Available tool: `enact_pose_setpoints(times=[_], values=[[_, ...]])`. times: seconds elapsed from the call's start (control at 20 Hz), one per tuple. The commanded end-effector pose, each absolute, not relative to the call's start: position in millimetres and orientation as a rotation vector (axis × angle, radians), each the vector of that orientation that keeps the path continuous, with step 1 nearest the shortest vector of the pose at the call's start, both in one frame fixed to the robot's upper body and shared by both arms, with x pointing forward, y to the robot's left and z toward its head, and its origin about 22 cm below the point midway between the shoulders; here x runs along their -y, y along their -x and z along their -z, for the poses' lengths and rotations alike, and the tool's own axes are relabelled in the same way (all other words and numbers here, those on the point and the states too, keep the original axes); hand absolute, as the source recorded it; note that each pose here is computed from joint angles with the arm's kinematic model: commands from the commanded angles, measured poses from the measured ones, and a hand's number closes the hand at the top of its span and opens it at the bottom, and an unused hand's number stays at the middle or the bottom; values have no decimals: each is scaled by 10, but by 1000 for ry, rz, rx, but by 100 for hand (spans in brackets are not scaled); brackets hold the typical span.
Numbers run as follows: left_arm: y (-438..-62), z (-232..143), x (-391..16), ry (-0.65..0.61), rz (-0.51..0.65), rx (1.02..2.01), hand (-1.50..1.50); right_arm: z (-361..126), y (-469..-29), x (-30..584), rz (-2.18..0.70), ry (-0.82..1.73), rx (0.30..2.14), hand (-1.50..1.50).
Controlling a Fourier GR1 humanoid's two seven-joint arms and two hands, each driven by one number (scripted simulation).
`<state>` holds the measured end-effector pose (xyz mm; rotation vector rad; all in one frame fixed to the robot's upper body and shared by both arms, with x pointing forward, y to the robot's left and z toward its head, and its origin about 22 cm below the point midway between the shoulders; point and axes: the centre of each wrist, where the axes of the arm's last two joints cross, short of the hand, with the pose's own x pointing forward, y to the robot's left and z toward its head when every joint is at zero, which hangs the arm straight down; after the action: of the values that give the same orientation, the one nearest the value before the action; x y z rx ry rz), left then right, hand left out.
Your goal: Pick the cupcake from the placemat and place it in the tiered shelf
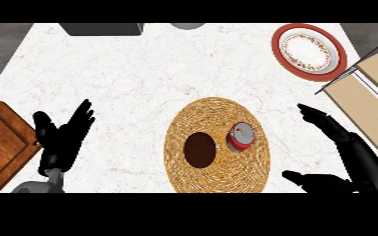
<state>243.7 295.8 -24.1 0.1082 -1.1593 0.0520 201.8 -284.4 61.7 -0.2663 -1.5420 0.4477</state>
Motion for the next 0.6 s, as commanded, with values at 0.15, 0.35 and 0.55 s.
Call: enact_pose_setpoints(times=[0.15, 0.35, 0.55], values=[[-2425, 390, -2931, -96, -40, 1112, 0, -1283, -1859, 2329, -656, 222, 1442, -150], [-2519, 111, -2974, -108, -56, 1121, 0, -1401, -1765, 2137, -715, 274, 1330, -150], [-2597, 84, -3044, -87, -34, 1125, 0, -1525, -1930, 1579, -666, 392, 1299, -150]])
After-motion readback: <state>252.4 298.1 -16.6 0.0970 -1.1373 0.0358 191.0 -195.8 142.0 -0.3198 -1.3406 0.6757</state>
